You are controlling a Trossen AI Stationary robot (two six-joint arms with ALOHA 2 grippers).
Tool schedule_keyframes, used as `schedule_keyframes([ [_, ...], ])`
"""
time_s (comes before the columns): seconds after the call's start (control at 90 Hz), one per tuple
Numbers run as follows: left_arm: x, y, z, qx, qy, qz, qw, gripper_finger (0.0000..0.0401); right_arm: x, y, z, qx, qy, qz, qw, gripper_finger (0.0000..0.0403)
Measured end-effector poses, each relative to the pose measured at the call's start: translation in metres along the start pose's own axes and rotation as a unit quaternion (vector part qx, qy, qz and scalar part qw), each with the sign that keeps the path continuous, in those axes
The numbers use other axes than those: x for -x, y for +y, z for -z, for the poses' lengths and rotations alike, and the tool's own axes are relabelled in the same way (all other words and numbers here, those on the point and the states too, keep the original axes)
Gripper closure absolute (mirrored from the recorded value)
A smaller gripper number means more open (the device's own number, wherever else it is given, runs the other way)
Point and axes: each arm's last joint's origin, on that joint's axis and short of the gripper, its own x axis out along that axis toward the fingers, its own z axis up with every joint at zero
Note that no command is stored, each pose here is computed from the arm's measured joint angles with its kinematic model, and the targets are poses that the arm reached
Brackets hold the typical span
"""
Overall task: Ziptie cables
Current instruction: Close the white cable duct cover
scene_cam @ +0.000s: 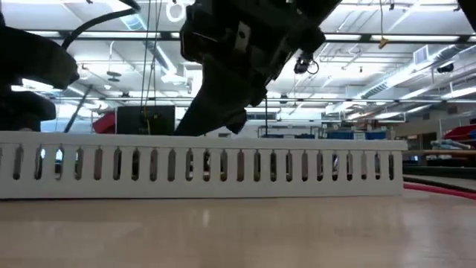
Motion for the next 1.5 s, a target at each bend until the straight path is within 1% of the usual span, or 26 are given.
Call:
schedule_keyframes([
  [0.289, 0.0, 0.0, 0.0, 0.0, 0.001, 0.0, 1.0, 0.016, -0.002, -0.002, -0.004, 0.005, -0.021, -0.011, 1.0, 0.0403],
  [0.467, 0.0, 0.0, 0.0, 0.0, 0.002, 0.0, 1.0, 0.016, -0.014, -0.009, 0.001, 0.002, -0.022, -0.032, 0.999, 0.0402],
  [0.844, 0.0, 0.0, 0.0, 0.0, 0.002, -0.001, 1.0, 0.016, -0.015, -0.01, 0.0, -0.001, -0.028, -0.039, 0.999, 0.0402],
  [1.0, 0.0, 0.0, 0.0, -0.001, 0.001, -0.002, 1.0, 0.016, -0.009, -0.006, -0.004, 0.003, -0.037, -0.035, 0.999, 0.0403],
  [1.167, 0.0, 0.001, -0.001, 0.0, -0.008, -0.007, 1.0, 0.016, 0.014, 0.006, -0.016, 0.03, -0.057, -0.04, 0.997, 0.0403],
  [1.322, 0.0, 0.002, -0.002, -0.008, -0.004, -0.009, 1.0, 0.016, 0.058, 0.025, -0.038, 0.071, -0.115, -0.03, 0.99, 0.0403],
  [1.4, 0.0, 0.003, -0.003, -0.015, -0.002, -0.01, 1.0, 0.016, 0.078, 0.035, -0.044, 0.084, -0.128, -0.022, 0.988, 0.0403],
  [1.5, 0.001, 0.006, -0.003, -0.038, 0.003, -0.014, 0.999, 0.016, 0.104, 0.051, -0.048, 0.097, -0.142, -0.014, 0.985, 0.0403],
])
